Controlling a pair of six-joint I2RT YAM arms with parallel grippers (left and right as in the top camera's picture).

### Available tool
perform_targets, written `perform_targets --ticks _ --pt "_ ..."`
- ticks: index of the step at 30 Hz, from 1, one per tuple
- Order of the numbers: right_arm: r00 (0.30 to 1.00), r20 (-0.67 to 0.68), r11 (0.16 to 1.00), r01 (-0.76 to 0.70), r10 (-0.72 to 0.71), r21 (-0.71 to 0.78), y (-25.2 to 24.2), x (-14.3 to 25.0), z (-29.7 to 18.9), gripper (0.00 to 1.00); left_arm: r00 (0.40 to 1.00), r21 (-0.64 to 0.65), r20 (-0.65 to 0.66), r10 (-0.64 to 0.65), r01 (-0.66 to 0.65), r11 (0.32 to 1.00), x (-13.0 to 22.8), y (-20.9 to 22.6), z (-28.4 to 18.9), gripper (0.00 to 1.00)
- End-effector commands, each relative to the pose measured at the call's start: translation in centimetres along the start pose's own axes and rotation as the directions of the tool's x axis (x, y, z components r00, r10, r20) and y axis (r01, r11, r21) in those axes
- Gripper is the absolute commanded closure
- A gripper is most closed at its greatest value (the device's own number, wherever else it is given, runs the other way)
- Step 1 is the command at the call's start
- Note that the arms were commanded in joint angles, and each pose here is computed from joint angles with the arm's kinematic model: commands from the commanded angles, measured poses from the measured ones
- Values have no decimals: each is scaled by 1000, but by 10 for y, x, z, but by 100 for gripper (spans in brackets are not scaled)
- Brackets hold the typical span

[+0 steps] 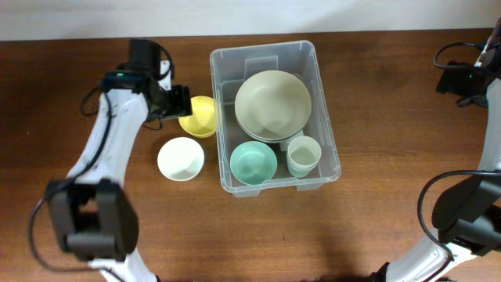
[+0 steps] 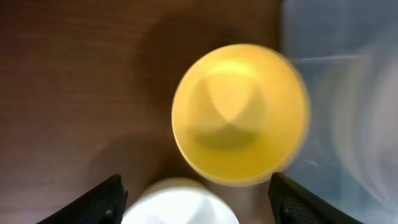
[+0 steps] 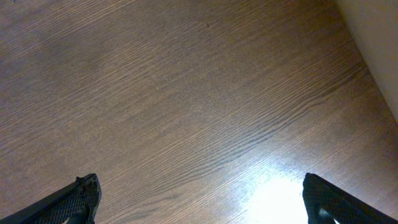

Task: Pack container
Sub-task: 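Move the left gripper to the yellow bowl and grasp its rim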

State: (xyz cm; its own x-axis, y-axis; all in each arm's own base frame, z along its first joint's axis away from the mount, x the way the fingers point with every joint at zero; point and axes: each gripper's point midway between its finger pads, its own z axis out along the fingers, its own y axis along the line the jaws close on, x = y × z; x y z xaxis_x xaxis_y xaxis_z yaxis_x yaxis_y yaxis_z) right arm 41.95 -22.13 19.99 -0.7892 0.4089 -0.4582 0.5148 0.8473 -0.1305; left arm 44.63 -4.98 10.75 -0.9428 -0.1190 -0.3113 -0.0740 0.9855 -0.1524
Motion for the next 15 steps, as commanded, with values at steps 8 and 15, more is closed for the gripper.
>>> perform_targets --ticks 8,15 --pt "1000 1 1000 -12 12 14 -4 -1 1 1 990 3 -118 -74 74 997 16 15 90 29" --pt "1000 1 1000 -12 12 14 -4 -1 1 1 989 -4 -104 -104 105 995 10 30 94 99"
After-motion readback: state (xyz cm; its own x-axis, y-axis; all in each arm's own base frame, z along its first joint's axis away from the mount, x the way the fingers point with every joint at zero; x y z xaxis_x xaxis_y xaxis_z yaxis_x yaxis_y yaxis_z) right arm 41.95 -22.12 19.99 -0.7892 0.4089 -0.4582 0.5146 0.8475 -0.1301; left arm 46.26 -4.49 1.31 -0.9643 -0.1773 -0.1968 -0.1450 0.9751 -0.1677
